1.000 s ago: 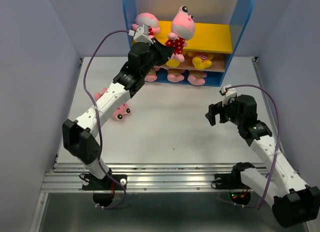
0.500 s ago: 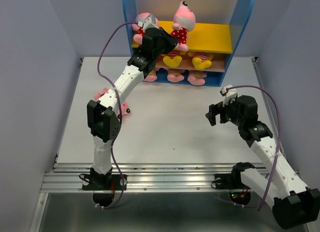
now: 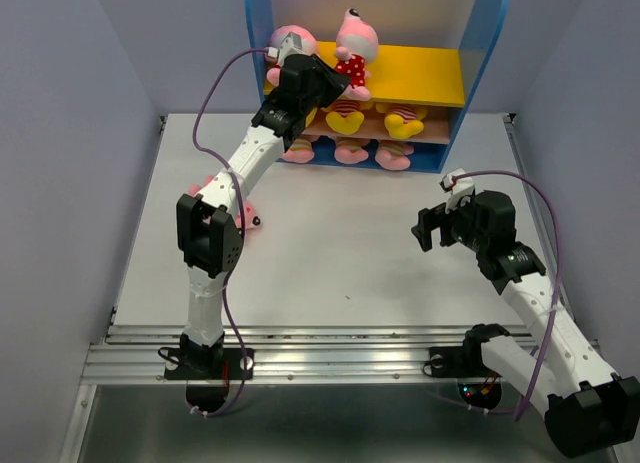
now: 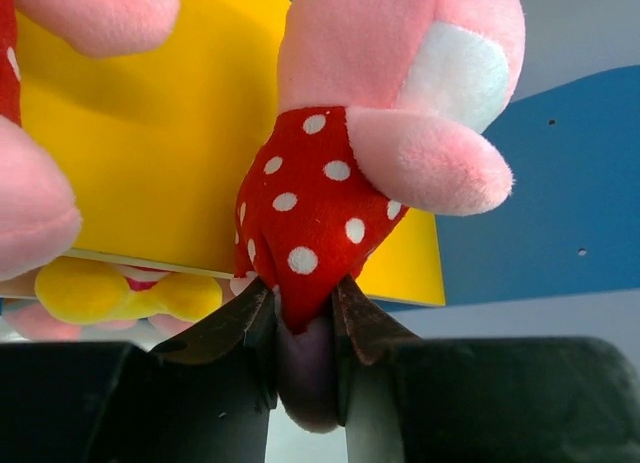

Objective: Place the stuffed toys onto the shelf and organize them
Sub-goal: Place the stuffed toy onto shelf

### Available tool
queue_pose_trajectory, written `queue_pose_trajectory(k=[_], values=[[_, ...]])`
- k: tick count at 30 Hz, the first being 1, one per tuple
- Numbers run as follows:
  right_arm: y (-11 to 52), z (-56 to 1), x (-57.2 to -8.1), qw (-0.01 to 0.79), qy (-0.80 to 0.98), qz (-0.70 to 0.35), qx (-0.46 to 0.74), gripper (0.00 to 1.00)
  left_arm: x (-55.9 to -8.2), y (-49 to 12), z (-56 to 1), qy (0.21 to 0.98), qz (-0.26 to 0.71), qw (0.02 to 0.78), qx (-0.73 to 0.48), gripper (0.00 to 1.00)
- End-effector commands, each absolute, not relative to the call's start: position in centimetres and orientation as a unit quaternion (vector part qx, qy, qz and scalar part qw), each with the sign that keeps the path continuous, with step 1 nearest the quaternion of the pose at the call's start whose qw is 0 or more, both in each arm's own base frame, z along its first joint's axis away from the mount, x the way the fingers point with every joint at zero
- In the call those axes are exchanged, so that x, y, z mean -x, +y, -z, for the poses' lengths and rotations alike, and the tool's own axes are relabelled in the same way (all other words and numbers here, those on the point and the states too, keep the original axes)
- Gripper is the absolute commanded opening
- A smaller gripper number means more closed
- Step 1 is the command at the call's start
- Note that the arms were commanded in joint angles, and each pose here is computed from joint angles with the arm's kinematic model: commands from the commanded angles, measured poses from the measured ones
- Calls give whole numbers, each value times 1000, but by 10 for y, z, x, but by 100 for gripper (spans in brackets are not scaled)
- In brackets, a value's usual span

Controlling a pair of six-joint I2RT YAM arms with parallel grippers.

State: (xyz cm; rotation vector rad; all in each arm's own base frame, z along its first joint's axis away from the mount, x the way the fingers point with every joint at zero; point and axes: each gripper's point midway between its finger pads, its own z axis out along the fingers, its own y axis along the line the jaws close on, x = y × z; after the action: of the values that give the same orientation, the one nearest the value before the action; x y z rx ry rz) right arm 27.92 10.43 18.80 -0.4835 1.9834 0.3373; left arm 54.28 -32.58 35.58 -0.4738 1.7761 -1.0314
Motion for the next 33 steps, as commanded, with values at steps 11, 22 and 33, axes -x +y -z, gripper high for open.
queue_pose_trajectory(k=[11,22,33], values=[[101,-198,-287,534,811,-127,201,100,-534,-328,-411,690,488,506,175,56],[100,-196,-288,532,813,-124,202,100,-530,-324,-421,678,499,511,173,68],[100,-195,-288,532,813,-123,203,100,-527,-319,-425,669,509,509,183,69]])
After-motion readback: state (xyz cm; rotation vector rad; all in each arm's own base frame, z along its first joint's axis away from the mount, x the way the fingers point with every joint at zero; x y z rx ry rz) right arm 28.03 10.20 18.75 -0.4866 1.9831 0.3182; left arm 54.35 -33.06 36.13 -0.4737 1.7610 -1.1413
